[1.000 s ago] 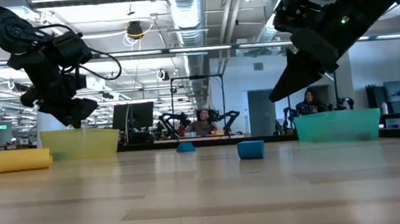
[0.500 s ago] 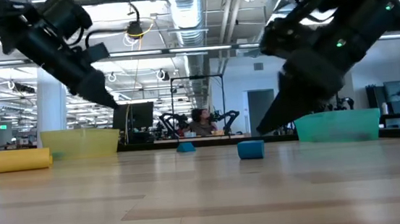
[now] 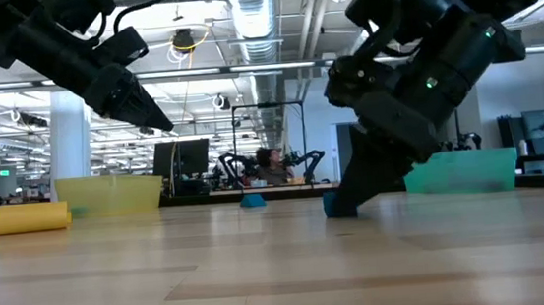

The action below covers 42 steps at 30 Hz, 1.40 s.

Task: Sort & place blocks by color
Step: Put the bottom blue block into the yellow bin

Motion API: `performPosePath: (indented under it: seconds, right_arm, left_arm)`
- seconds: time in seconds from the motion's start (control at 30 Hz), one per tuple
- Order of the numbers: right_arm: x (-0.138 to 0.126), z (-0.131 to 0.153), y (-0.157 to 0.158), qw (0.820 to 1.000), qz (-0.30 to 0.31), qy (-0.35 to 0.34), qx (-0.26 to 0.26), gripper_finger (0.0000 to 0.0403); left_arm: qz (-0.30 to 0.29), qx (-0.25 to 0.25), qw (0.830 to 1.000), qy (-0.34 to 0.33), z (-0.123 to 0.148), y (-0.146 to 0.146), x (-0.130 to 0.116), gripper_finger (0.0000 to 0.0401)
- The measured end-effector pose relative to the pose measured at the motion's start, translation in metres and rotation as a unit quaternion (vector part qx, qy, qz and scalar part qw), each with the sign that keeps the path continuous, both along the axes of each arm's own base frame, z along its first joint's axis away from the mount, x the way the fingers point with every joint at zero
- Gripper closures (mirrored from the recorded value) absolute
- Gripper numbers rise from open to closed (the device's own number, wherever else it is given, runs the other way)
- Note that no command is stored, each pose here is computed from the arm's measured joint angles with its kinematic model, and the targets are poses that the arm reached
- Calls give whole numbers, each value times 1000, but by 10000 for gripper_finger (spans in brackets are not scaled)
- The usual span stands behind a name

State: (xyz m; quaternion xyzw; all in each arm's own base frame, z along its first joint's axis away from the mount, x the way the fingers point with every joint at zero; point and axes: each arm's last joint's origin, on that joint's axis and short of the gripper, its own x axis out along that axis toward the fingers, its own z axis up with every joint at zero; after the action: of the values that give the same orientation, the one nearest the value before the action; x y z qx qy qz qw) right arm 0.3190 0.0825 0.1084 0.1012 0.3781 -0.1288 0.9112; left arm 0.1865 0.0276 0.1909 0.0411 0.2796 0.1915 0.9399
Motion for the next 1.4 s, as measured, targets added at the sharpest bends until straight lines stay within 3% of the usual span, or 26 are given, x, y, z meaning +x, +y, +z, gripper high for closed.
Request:
performPosePath:
  seconds: [0.17,0.37,0.47,0.6,0.77,0.87,1.07,1.27,1.4]
  right_arm:
    - [0,-1,-3,1000,-10,6,7,141]
    - [-1,0,-4,1000,-9,6,7,202]
    - [-1,2,-3,1000,-6,5,6,234]
    - [-1,3,-3,1000,15,5,-14,237]
    - [4,12,-7,991,18,-26,-127,211]
    - [12,21,-12,979,32,-50,-196,212]
    - [31,44,-15,949,68,-65,-301,236]
    - [41,59,-19,927,64,-56,-364,209]
    - [46,67,-21,929,52,-69,-360,209]
  left_arm:
    - [2,-3,1000,-14,2,0,1,264]
    - [17,-24,999,-32,2,0,2,264]
    - [15,-34,998,-57,-5,-1,0,264]
    - [8,-65,989,-135,-13,-2,-3,264]
    - [62,-147,955,-251,-20,-1,-6,263]
    - [76,-196,944,-253,-25,-1,-3,255]
    - [94,-232,931,-265,-38,0,9,218]
    - [28,-289,912,-289,-47,-4,36,191]
    - [-23,-311,906,-288,-49,-7,61,187]
